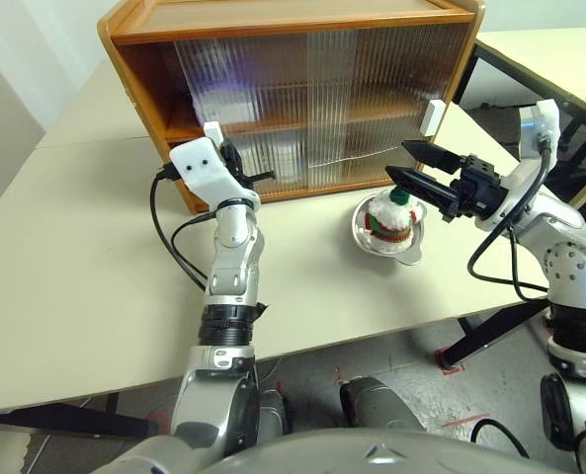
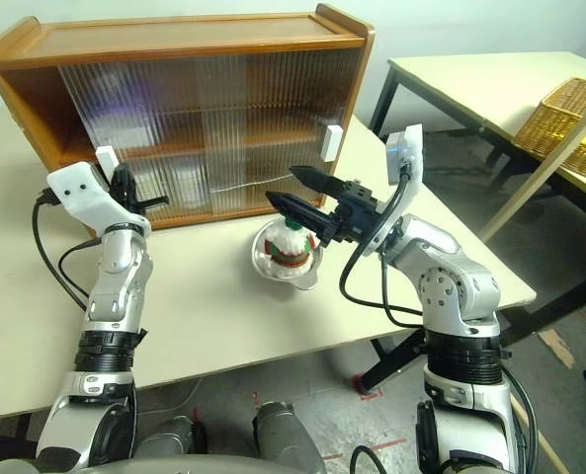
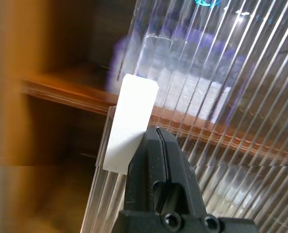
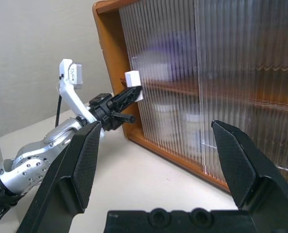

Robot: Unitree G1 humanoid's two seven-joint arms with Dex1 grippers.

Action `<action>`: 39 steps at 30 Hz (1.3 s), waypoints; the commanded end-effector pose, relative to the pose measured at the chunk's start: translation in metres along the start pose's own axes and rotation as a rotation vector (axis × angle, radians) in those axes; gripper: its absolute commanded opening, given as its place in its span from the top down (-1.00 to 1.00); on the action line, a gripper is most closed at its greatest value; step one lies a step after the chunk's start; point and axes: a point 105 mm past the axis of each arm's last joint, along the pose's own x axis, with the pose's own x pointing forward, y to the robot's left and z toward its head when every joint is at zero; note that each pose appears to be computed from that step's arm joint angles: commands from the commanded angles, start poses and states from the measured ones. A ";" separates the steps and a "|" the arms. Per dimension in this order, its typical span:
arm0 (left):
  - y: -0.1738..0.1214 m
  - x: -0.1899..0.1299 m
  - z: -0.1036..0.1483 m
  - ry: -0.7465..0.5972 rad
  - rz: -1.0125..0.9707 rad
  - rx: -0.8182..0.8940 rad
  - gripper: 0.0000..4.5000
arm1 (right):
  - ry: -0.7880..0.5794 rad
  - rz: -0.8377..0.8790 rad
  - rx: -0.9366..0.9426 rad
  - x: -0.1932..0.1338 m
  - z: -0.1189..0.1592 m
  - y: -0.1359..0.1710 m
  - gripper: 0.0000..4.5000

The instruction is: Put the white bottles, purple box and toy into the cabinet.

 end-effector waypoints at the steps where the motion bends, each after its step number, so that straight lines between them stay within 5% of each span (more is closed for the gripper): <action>1: 0.024 0.001 0.001 -0.005 0.095 0.046 0.98 | 0.003 0.018 -0.005 0.005 -0.001 0.001 -1.00; 10: 0.034 0.002 0.004 -0.020 0.140 0.064 0.98 | 0.003 0.027 -0.005 0.007 0.000 -0.001 -1.00; 26: -0.068 -0.029 0.019 -0.059 -0.475 -0.112 0.98 | 0.004 0.030 -0.014 0.005 0.000 -0.002 -1.00; 30: -0.100 -0.041 0.024 0.011 -0.871 -0.252 0.61 | -0.001 0.030 -0.019 0.007 0.001 0.000 -1.00; 39: -0.046 -0.030 0.035 0.056 -1.155 -0.316 -0.81 | 0.011 -0.018 -0.032 -0.004 0.001 -0.006 -1.00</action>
